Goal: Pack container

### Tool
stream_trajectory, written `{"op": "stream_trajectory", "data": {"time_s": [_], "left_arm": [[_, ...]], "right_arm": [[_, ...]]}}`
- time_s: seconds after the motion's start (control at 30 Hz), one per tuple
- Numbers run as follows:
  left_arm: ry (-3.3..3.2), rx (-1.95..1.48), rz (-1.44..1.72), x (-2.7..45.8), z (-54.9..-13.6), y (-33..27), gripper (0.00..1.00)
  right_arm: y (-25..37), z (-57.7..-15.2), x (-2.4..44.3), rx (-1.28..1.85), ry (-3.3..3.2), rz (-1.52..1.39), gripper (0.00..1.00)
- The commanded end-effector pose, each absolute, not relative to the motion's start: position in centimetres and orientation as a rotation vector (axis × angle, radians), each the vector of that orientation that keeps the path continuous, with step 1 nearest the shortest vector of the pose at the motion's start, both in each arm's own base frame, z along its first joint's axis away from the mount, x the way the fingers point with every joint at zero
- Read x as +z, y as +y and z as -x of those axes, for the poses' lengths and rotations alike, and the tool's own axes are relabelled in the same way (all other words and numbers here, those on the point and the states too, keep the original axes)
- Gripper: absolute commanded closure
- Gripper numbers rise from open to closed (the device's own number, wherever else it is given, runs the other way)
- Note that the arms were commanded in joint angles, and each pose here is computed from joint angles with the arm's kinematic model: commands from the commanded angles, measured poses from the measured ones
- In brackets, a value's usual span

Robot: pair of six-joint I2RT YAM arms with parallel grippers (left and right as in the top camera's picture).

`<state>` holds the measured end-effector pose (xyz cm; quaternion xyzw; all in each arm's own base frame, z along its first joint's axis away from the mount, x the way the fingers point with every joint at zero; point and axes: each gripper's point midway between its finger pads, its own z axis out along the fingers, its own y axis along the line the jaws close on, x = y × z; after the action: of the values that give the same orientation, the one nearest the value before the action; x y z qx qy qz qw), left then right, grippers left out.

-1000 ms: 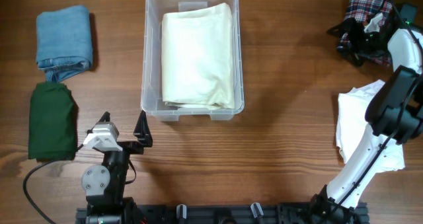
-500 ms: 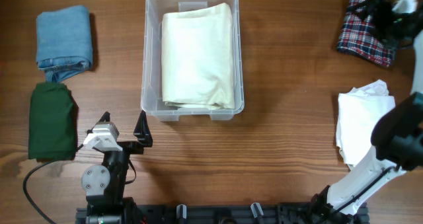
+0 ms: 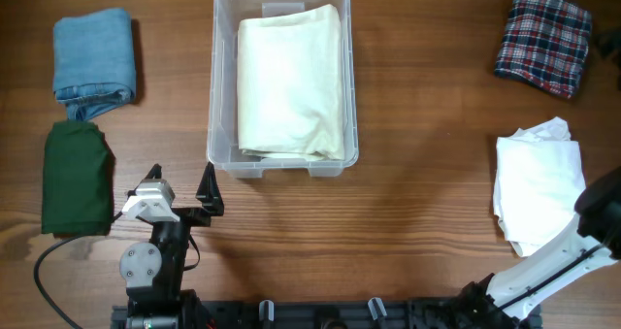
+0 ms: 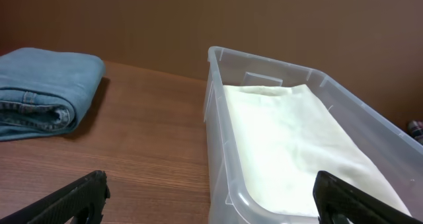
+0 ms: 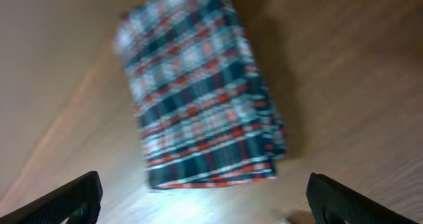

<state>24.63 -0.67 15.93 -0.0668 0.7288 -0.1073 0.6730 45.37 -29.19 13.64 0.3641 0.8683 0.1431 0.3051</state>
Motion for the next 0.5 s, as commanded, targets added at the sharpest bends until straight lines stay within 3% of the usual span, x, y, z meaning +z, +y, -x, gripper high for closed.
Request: {"op": "stream_trajectory", "data": {"time_s": [0.0,0.47], "left_arm": [[1.648,-0.227,0.154,15.6,-24.7,-0.4,0.0],[1.648,-0.227,0.154,15.6,-24.7,-0.4,0.0]], "right_arm": [[-30.2,-44.8,8.3,0.406,2.367,-1.024,0.01],[-30.9,-44.2,1.9,0.482,2.407,-1.101,0.0]]}}
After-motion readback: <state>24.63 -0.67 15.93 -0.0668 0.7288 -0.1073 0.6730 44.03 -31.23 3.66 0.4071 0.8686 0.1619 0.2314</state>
